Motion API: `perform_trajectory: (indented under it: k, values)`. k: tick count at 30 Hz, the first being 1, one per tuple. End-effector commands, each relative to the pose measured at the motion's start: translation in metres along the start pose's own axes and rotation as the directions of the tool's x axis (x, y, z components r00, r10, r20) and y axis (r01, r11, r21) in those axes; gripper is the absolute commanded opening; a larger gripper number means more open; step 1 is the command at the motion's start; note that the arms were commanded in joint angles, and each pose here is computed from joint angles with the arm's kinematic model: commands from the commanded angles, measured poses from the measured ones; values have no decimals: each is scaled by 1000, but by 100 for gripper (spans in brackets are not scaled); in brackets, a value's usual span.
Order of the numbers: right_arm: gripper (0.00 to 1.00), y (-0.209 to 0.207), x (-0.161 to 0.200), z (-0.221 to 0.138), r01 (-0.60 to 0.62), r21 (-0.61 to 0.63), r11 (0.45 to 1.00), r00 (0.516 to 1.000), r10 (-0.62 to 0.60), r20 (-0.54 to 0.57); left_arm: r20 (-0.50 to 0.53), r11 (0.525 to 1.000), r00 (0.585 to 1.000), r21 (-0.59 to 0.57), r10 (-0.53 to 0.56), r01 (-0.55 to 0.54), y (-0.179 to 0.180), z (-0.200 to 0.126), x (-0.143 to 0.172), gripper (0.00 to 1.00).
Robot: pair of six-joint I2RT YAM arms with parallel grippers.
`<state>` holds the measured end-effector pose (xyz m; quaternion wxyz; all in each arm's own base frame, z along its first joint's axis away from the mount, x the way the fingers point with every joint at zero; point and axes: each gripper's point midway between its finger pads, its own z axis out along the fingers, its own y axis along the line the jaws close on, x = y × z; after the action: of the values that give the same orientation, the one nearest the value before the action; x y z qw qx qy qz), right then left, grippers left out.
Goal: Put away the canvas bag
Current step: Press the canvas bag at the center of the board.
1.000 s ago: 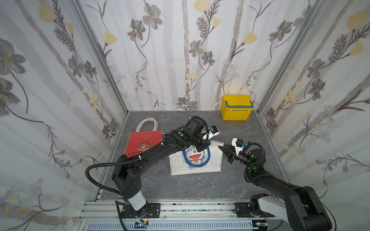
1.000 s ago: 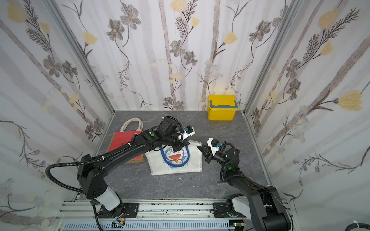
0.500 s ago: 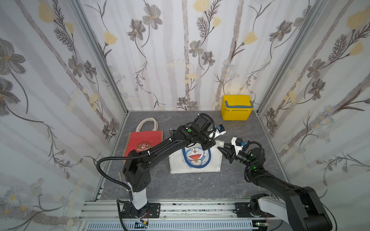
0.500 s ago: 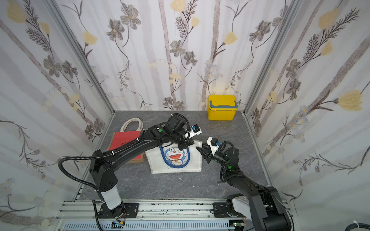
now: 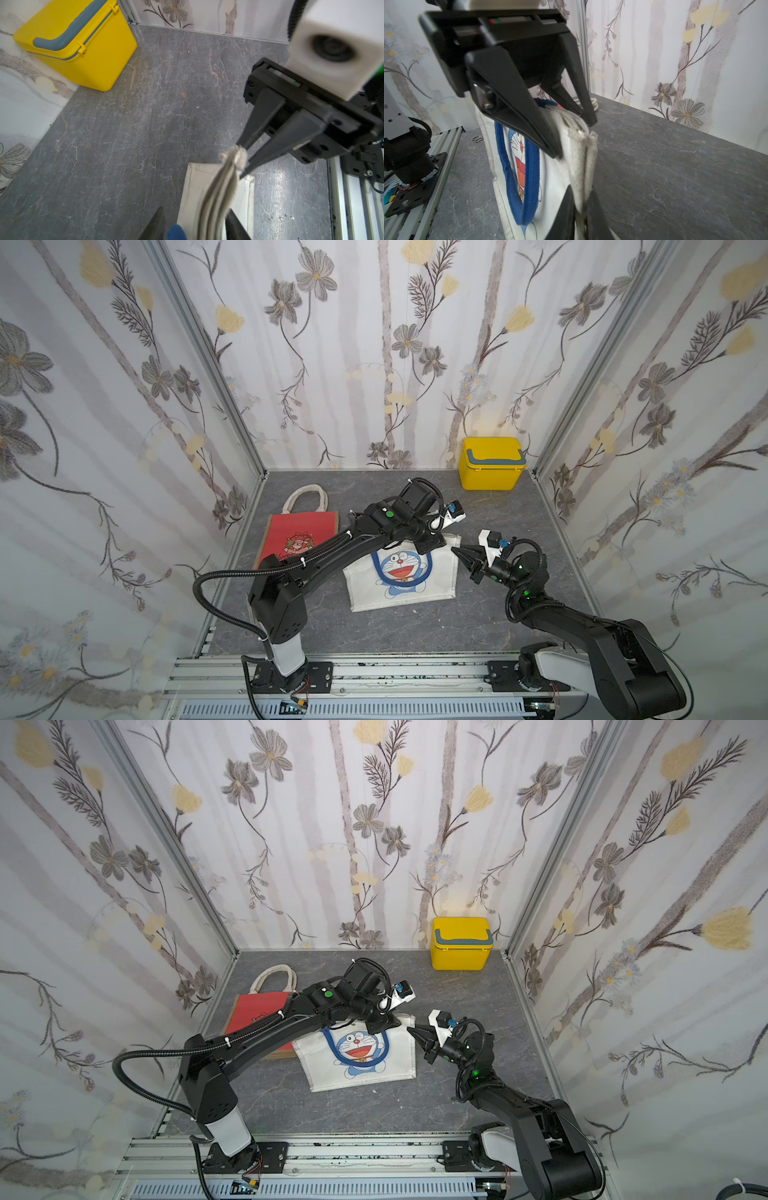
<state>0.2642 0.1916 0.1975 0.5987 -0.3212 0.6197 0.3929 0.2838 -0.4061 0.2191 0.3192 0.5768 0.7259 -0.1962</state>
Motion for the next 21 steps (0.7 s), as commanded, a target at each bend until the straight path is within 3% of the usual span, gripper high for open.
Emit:
perform_trajectory:
  k: [1,7,9,13,16,17,21]
  values:
    - [12,9,-18,0,33,-38,999,998,-31,57,-30,999,999,7,36,-36,0,10,-2,38]
    - [17,6,-13,-1,12,-19,1000,999,-11,35,-19,998,998,-9,62,-62,-1,9,-9,10]
    - [30,3,-9,-2,2,0,1000,1000,-2,29,-5,998,998,-15,67,-67,0,3,-12,4]
    - [70,-3,-1,-4,-40,43,998,999,39,22,53,996,994,-6,94,-94,-5,-15,-20,0]
    - [86,-10,-24,-20,-142,128,982,973,116,197,102,993,988,29,114,-117,-11,-32,-25,0]
    - [97,-7,-31,-28,-162,131,978,958,124,259,117,992,986,38,116,-121,-13,-37,-27,0]
    - [100,3,-42,-32,-94,99,991,949,59,311,119,982,979,78,163,-173,-22,-46,-22,0]
